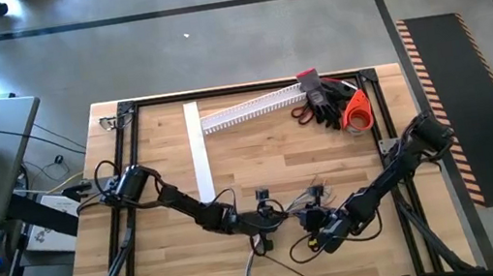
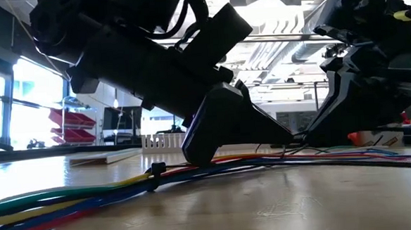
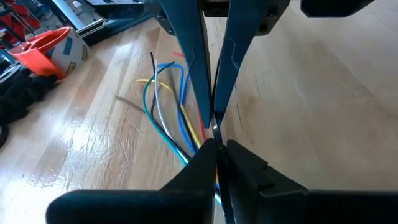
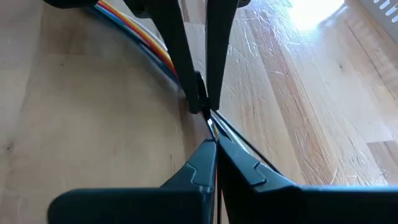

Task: Ziptie cables
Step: Wrap the cable wires with the black zip tie

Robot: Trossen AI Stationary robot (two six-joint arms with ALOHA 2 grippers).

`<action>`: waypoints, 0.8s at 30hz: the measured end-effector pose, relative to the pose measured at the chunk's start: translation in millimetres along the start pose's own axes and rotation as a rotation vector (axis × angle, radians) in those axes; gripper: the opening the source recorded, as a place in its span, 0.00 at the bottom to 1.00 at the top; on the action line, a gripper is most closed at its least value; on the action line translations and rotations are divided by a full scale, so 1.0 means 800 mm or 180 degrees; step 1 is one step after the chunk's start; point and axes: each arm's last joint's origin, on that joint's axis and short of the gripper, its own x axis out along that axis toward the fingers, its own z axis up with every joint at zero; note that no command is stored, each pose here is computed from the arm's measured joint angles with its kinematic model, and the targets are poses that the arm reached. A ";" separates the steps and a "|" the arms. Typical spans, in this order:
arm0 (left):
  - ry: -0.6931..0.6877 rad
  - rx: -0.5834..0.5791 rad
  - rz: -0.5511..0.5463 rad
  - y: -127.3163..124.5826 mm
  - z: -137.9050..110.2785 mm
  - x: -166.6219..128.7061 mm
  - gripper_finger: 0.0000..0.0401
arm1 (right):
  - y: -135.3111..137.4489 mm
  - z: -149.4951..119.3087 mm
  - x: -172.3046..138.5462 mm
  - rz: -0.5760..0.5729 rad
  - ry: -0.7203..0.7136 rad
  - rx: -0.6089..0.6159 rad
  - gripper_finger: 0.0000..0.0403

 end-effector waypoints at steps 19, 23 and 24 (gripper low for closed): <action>0.0217 0.0284 0.0228 -0.012 -0.004 -0.008 0.00 | 0.039 -0.052 -0.059 0.0081 0.0192 0.0481 0.00; 0.0182 0.0267 0.0107 -0.011 -0.004 -0.007 0.00 | 0.025 -0.049 -0.073 -0.0041 0.0649 0.0542 0.00; 0.0170 0.0259 0.0071 -0.010 -0.004 -0.006 0.00 | 0.020 -0.043 -0.077 -0.0091 0.0821 0.0537 0.00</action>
